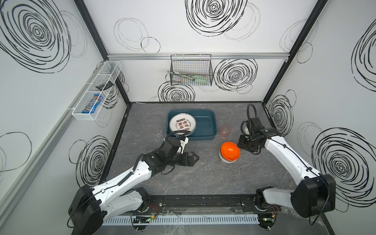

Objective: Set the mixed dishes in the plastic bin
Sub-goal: 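Move the right gripper to the orange bowl rim atop the bowl stack, then pinch the orange bowl rim with the right gripper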

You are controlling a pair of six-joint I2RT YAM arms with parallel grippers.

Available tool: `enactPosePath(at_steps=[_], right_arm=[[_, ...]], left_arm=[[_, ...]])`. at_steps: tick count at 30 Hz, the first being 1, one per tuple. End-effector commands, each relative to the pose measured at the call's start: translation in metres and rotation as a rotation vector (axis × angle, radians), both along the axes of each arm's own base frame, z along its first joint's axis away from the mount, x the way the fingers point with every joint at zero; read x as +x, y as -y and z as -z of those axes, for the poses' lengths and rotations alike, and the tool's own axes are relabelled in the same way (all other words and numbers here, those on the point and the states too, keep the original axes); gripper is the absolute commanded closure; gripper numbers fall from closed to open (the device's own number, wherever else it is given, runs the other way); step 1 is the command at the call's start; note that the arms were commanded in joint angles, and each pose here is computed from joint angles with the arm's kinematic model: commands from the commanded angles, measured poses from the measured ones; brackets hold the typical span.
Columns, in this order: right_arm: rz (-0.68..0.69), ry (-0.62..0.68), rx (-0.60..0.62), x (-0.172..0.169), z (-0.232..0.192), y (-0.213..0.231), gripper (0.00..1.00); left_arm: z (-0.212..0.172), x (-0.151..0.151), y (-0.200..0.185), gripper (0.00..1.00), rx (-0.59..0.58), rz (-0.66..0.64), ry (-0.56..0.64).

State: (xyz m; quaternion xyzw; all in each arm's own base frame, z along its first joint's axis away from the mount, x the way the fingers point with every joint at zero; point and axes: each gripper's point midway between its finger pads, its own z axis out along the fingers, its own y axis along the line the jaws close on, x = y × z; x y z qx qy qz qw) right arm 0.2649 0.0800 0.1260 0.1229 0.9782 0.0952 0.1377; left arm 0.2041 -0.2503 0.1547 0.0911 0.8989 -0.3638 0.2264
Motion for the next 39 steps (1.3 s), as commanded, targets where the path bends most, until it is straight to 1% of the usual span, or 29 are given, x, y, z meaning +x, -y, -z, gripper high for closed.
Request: enactPosePath(at_steps=[1,6,14,24,34,39], right_arm=[[0.021,-0.073,0.013,-0.015,0.015,0.001,0.59],[0.015,-0.073,0.034,-0.015,0.022,-0.003,0.62],[0.013,-0.101,0.028,-0.018,0.033,-0.003,0.69],[0.001,-0.111,0.019,-0.017,0.035,-0.003,0.79],[-0.023,-0.088,-0.014,-0.013,0.024,-0.003,0.92],[-0.033,-0.066,-0.033,-0.011,0.014,-0.003,0.95]], left_arm=[[-0.01,0.008,0.005,0.1,-0.026,-0.014,0.058],[-0.002,0.005,0.004,0.1,-0.027,-0.02,0.044],[0.003,0.002,0.003,0.1,-0.035,-0.025,0.035],[0.006,0.001,0.002,0.1,-0.037,-0.026,0.033],[0.007,0.0,-0.001,0.1,-0.038,-0.031,0.034],[0.004,0.001,-0.001,0.1,-0.043,-0.033,0.04]])
